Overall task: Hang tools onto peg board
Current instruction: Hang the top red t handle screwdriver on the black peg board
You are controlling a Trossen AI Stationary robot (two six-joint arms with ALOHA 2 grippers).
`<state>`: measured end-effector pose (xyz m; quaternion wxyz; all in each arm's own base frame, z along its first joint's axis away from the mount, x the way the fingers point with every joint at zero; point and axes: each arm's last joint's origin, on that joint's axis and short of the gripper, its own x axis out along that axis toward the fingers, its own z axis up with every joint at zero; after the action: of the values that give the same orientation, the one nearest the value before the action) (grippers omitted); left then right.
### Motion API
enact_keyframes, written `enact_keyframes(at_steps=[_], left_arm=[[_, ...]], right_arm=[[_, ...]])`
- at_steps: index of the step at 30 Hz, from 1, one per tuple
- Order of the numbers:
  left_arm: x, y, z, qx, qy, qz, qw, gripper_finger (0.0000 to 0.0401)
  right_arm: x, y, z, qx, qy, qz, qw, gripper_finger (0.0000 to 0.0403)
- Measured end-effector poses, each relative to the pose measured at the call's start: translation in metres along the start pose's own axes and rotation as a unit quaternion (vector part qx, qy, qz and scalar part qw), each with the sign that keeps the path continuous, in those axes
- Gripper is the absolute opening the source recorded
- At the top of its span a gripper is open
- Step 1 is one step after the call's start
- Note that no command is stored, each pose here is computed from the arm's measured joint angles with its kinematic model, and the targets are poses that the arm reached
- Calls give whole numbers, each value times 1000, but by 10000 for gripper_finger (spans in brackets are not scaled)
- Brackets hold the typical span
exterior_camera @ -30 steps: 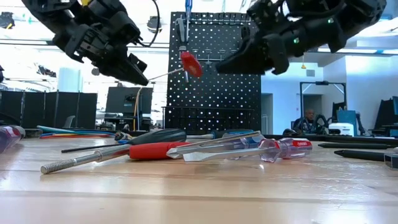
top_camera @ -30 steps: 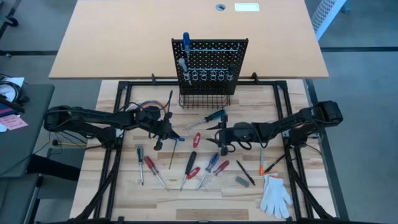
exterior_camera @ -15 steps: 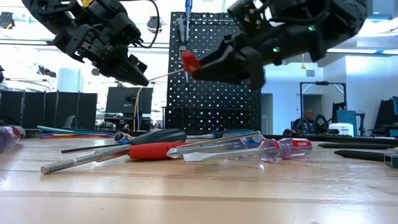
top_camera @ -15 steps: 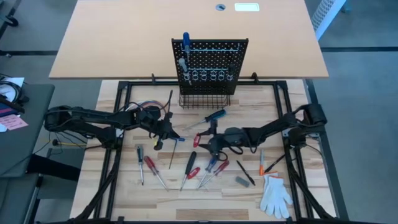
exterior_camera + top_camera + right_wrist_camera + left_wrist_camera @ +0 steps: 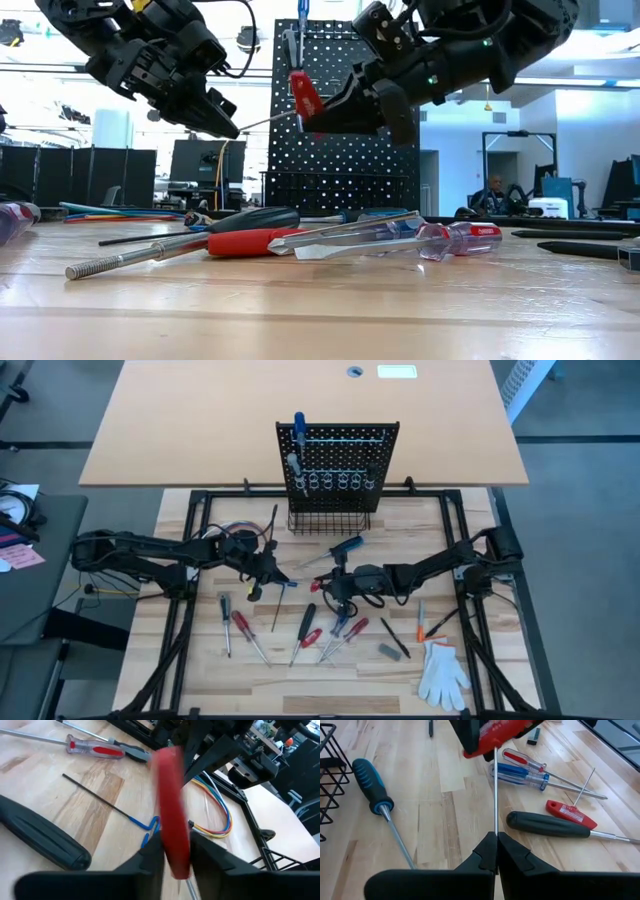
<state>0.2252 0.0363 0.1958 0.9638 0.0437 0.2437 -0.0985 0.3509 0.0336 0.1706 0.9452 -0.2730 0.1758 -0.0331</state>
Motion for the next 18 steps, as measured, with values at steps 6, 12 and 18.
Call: enact_keyframes(at_steps=[6, 12, 18], left_arm=[[0, 0, 0, -1, 2, 1, 1000, 0], [0, 3, -1, 1, 16, 62, 998, 24], [0, 4, -6, -3, 39, 84, 996, 67]], right_arm=[[0, 0, 0, 12, 0, 0, 1000, 48], [-16, -11, 8, 80, 28, -3, 996, 48], [-47, -55, 57, 92, 112, -39, 989, 48]])
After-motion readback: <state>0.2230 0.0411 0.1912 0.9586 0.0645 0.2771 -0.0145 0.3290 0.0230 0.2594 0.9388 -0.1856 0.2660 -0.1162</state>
